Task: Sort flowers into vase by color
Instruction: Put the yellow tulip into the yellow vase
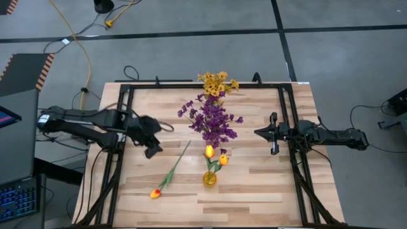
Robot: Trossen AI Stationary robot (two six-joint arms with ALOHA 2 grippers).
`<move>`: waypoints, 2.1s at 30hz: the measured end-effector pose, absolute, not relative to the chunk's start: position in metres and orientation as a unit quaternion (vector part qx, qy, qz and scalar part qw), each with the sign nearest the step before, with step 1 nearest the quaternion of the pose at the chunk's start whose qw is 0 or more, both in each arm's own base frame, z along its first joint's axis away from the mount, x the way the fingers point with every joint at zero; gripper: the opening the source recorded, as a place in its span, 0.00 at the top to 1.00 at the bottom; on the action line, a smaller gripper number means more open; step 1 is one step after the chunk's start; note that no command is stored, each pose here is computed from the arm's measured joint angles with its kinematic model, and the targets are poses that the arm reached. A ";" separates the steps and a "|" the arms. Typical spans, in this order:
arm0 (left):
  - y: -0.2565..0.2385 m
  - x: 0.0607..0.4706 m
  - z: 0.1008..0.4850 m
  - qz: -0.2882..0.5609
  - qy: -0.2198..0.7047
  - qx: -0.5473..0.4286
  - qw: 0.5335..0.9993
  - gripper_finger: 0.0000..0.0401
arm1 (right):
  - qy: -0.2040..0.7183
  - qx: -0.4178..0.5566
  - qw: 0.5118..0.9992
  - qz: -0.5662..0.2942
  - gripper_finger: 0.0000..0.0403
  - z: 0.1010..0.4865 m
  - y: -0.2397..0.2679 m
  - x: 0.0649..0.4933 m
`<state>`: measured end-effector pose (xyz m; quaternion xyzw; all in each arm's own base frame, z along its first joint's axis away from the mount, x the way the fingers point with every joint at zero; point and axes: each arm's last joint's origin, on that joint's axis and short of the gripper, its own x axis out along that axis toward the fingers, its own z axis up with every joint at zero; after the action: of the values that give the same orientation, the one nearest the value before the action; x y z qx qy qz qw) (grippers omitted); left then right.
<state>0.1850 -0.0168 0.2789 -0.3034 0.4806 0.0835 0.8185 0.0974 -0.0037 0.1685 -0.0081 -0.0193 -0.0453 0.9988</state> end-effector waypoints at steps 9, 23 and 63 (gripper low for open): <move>-0.052 0.218 0.241 0.072 0.552 -0.245 0.794 0.47 | -0.019 -0.008 0.999 -0.045 0.89 0.168 -0.004 0.097; -0.095 0.255 0.183 0.055 0.597 -0.213 0.771 0.47 | -0.019 -0.008 0.999 -0.045 0.89 0.168 -0.004 0.097; -0.109 0.269 0.176 0.241 0.508 -0.518 0.644 0.47 | -0.019 -0.008 0.999 -0.045 0.89 0.168 -0.004 0.097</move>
<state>0.2693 -0.1090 0.1757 -0.5181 0.5080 0.2415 0.6444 0.0974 -0.0037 0.1684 -0.0080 -0.0193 -0.0452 0.9988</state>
